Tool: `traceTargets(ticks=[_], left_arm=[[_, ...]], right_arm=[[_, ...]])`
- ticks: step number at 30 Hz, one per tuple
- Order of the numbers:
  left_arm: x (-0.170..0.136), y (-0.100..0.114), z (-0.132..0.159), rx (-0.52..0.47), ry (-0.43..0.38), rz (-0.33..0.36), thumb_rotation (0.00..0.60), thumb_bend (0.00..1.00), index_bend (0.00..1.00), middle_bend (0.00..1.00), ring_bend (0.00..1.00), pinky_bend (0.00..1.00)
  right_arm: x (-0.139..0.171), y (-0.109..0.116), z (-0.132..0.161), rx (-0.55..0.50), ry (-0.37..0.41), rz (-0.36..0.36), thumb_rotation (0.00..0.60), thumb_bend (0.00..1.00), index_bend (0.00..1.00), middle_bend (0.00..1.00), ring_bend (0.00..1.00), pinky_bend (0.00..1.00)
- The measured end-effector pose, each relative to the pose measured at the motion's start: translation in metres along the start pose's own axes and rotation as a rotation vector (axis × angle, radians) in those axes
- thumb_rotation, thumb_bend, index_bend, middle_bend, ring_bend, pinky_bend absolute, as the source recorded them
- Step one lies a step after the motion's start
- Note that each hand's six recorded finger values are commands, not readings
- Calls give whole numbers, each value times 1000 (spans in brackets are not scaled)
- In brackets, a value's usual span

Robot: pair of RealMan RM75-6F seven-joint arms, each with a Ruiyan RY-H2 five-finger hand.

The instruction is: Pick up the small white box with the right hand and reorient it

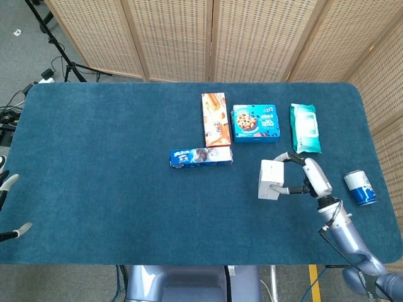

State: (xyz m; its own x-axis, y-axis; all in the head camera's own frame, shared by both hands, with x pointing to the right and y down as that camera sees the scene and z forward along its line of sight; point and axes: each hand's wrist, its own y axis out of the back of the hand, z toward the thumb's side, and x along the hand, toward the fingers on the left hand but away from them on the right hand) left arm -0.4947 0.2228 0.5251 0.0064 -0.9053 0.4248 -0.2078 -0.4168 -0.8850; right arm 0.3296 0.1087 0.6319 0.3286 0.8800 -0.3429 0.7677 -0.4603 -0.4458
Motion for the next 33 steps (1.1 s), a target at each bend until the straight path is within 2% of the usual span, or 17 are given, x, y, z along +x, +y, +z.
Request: traceTargets(ticks=[5, 14, 18, 21, 22, 23, 25, 29, 33], left_arm=[[-1, 1, 1, 0, -6, 5, 600, 0, 0, 0, 0, 0], [-1, 0, 1, 3, -5, 7, 600, 0, 0, 0, 0, 0], [-1, 0, 0, 3, -4, 8, 600, 0, 0, 0, 0, 0], [-1, 0, 0, 2, -3, 8, 600, 0, 0, 0, 0, 0], [-1, 0, 0, 2, -4, 7, 600, 0, 0, 0, 0, 0], [-1, 0, 0, 3, -4, 5, 600, 0, 0, 0, 0, 0], [-1, -1, 1, 3, -4, 4, 600, 0, 0, 0, 0, 0], [-2, -1, 2, 6, -6, 7, 600, 0, 0, 0, 0, 0], [-2, 0, 2, 5, -6, 8, 600, 0, 0, 0, 0, 0]], right_arm=[[5, -8, -31, -56, -42, -25, 600, 557, 560, 495, 351, 312], [17, -29, -61, -47, -64, -5, 600, 562, 564, 484, 348, 312], [20, -31, -66, -27, -50, 2, 600, 569, 562, 402, 242, 312], [24, -33, -68, -18, -34, 12, 600, 532, 458, 262, 98, 298], [25, -34, -68, -14, -27, 16, 600, 519, 383, 203, 51, 277], [26, -34, -68, -10, -15, 19, 600, 517, 311, 145, 20, 250], [28, -34, -67, -10, 6, 23, 600, 497, 230, 70, 0, 216], [31, -34, -66, -5, 36, 33, 600, 449, 170, 7, 0, 187], [35, -34, -67, 19, 50, 47, 600, 377, 134, 0, 0, 160]])
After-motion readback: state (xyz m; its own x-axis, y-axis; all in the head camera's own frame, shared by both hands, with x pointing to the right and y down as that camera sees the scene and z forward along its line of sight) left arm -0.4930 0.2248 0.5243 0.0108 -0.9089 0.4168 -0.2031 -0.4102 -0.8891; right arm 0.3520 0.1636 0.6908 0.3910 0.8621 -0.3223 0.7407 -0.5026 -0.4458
